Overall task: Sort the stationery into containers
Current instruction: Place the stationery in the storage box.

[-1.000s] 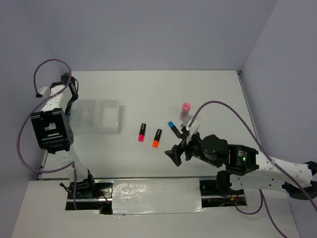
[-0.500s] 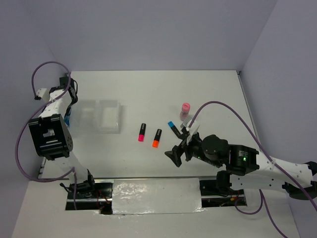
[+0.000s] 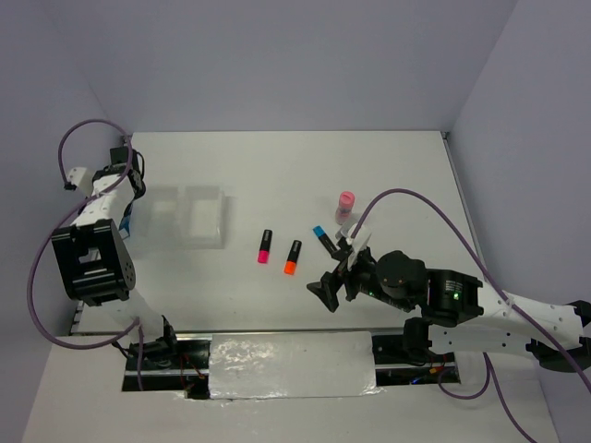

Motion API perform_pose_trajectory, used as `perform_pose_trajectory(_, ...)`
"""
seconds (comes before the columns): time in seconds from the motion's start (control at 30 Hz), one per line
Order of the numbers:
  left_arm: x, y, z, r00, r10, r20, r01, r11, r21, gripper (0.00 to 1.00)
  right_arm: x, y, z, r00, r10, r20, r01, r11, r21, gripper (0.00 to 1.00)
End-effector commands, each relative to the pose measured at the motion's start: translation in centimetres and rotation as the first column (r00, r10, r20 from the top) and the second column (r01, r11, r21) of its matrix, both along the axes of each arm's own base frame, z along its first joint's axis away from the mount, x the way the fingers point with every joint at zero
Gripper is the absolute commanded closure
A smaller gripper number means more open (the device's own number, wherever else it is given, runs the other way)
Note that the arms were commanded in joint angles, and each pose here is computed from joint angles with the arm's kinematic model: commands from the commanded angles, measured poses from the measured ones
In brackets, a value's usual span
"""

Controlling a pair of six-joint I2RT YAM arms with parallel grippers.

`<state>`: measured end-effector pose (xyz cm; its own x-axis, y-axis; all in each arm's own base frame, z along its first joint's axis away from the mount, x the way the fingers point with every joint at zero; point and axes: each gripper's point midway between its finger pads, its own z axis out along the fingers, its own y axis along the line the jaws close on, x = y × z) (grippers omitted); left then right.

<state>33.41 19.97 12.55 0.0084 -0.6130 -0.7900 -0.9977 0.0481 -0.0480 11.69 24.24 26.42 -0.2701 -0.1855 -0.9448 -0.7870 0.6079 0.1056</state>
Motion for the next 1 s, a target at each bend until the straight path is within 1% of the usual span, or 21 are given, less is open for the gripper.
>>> perform_pose_trajectory(0.0,0.0,0.6,1.9,0.998,0.0,0.064,-0.003,0.999,0.046,0.16,0.0,0.0,1.2,1.0,0.008,0.018,-0.008,0.999,0.033,0.0)
perform_pose_trajectory(0.17,0.0,0.4,0.9,0.999,-0.007,0.051,0.005,1.0,0.027,0.15,0.0,0.0,1.2,1.0,0.01,0.019,-0.01,0.999,0.034,0.0)
perform_pose_trajectory(0.23,0.0,0.3,0.2,0.999,-0.007,0.039,0.006,1.0,0.016,0.16,0.0,0.0,1.1,1.0,0.008,0.019,-0.009,0.999,0.032,0.0)
perform_pose_trajectory(0.37,0.1,0.2,-0.3,1.0,-0.007,0.029,0.007,1.0,0.005,0.24,0.0,-0.2,0.8,1.0,0.006,0.017,-0.007,1.0,0.029,0.0)
perform_pose_trajectory(0.47,0.1,0.2,-0.2,0.999,-0.009,0.035,0.009,1.0,0.008,0.26,0.0,-0.3,0.8,1.0,0.002,0.02,-0.003,1.0,0.028,0.0)
perform_pose_trajectory(0.6,0.1,0.1,-0.2,0.999,-0.013,0.036,0.012,1.0,0.005,0.34,0.1,-0.4,0.9,1.0,0.0,0.024,0.0,0.999,0.034,0.0)
perform_pose_trajectory(0.67,0.1,0.0,-0.4,0.999,-0.013,0.036,0.013,1.0,-0.002,0.39,0.0,-0.4,0.7,1.0,0.001,0.023,-0.002,0.999,0.032,0.0)
perform_pose_trajectory(0.73,0.0,-0.1,-0.6,0.999,-0.01,0.033,0.011,1.0,-0.009,0.5,0.0,-0.4,0.6,1.0,-0.001,0.021,0.0,1.0,0.03,0.0)
perform_pose_trajectory(0.8,-0.1,-0.1,-0.6,0.999,-0.008,0.035,0.009,1.0,-0.013,0.55,0.1,-0.5,0.6,1.0,-0.002,0.022,0.001,1.0,0.03,0.0)
perform_pose_trajectory(0.83,-0.3,-0.1,-0.6,1.0,-0.003,0.03,0.003,1.0,-0.015,0.67,0.1,-0.5,0.6,1.0,-0.004,0.023,0.003,0.999,0.032,0.0)
perform_pose_trajectory(0.9,-0.3,-0.2,0.0,0.999,0.0,0.051,0.001,1.0,-0.011,0.76,0.1,-0.6,0.6,1.0,-0.005,0.024,0.004,1.0,0.029,0.0)
perform_pose_trajectory(0.97,0.0,-0.2,0.0,0.995,-0.013,0.096,0.013,1.0,-0.007,0.8,0.1,-0.6,0.7,1.0,-0.006,0.027,0.005,0.999,0.033,0.0)
